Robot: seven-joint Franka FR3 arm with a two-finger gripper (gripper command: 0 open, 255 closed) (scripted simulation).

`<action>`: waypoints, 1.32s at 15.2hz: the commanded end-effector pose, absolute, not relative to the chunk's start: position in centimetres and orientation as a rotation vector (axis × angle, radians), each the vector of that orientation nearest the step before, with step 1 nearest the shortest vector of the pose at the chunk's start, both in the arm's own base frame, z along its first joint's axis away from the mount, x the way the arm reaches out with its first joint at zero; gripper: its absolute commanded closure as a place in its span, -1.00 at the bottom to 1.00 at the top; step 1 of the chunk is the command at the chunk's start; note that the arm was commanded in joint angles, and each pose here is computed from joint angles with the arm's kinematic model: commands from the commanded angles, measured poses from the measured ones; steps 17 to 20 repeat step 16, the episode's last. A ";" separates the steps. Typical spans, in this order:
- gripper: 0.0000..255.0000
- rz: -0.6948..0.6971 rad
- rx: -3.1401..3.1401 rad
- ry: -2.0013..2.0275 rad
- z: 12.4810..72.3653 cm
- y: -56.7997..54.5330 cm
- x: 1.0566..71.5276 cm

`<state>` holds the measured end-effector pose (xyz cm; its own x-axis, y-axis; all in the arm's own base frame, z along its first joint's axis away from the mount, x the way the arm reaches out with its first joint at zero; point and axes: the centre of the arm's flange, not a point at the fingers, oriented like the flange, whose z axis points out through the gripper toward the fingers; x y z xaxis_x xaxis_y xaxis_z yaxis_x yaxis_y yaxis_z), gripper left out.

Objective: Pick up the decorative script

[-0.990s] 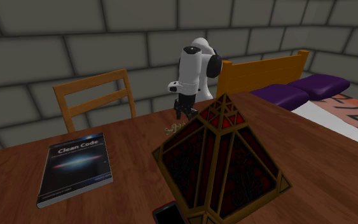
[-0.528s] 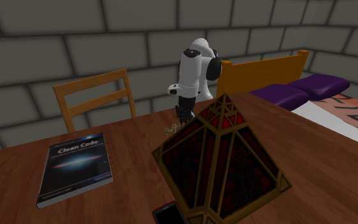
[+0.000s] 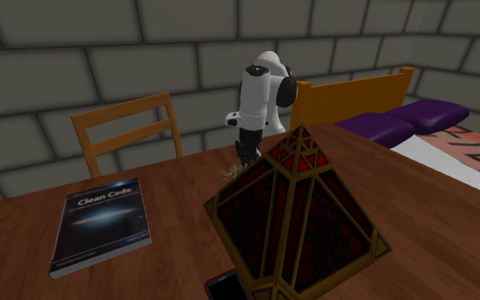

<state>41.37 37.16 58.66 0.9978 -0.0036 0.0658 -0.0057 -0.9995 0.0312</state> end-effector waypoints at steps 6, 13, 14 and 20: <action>1.00 0.102 3.109 -0.007 62.1 37.1 41.3; 1.00 0.102 3.109 -0.007 65.8 37.1 41.3; 1.00 0.102 3.109 -0.007 66.3 37.1 41.3; 1.00 0.102 3.109 -0.007 66.4 37.1 41.3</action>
